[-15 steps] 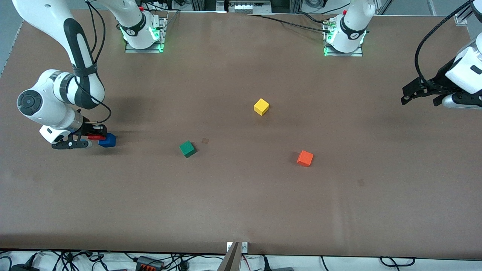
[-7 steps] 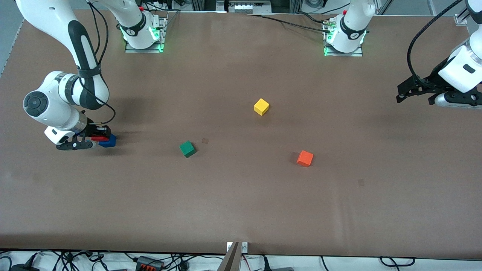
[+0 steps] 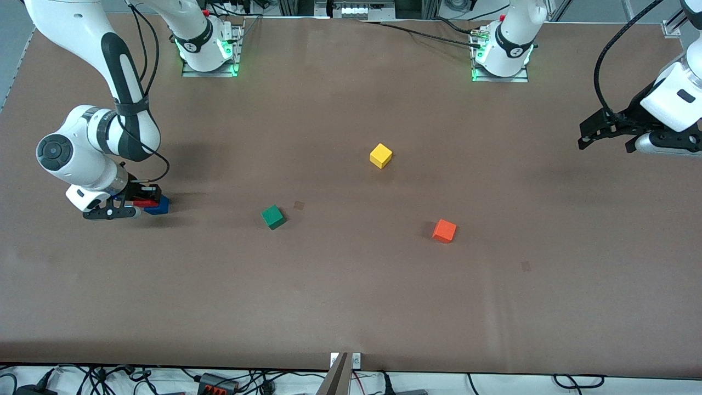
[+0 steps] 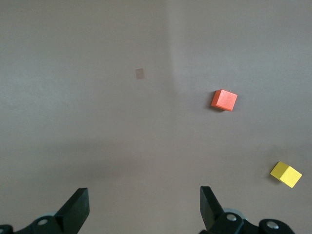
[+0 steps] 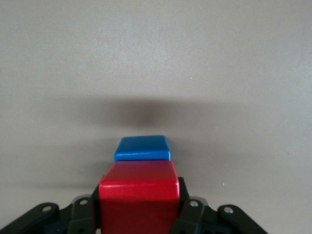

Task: Pass red block to right arm, stack on blue
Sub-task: 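Open the right gripper and raise it off the stacked cubes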

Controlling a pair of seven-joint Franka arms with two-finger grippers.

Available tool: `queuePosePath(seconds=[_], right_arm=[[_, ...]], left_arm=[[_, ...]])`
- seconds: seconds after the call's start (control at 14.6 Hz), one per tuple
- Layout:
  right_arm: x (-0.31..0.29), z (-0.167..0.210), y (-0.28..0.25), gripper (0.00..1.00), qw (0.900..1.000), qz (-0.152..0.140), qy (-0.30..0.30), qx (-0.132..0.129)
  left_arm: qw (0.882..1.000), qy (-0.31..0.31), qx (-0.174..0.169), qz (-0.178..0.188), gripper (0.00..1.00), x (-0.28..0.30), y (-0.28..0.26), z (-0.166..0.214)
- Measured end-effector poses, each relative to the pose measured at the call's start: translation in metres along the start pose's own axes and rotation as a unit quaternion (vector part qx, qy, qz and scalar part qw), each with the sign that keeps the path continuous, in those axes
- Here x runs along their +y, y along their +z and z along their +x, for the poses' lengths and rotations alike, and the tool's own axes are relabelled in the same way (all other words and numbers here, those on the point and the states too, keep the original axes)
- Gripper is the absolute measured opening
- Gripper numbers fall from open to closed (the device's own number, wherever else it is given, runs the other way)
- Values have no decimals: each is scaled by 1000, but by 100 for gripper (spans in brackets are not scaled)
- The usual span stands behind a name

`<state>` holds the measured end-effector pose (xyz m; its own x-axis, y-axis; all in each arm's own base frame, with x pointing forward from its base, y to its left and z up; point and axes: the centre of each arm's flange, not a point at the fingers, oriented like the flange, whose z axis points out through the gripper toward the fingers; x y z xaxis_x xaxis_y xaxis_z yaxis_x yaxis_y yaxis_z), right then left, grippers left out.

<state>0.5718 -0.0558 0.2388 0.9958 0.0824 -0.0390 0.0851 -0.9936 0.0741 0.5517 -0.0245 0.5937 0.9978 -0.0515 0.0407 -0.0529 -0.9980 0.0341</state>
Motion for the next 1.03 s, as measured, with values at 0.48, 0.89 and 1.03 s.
queuePosePath(seconds=[0.48, 0.89, 1.03], right_arm=[[-1, 5, -6, 78, 1000, 3, 4, 10], [-6, 15, -49, 100, 1000, 22, 5, 13], [-8, 23, -84, 100, 999, 40, 6, -11]], left_arm=[[1000, -16, -2, 0, 100, 27, 2, 1], [1000, -23, -2, 0, 100, 29, 2, 1], [1000, -24, -2, 0, 100, 28, 2, 1]])
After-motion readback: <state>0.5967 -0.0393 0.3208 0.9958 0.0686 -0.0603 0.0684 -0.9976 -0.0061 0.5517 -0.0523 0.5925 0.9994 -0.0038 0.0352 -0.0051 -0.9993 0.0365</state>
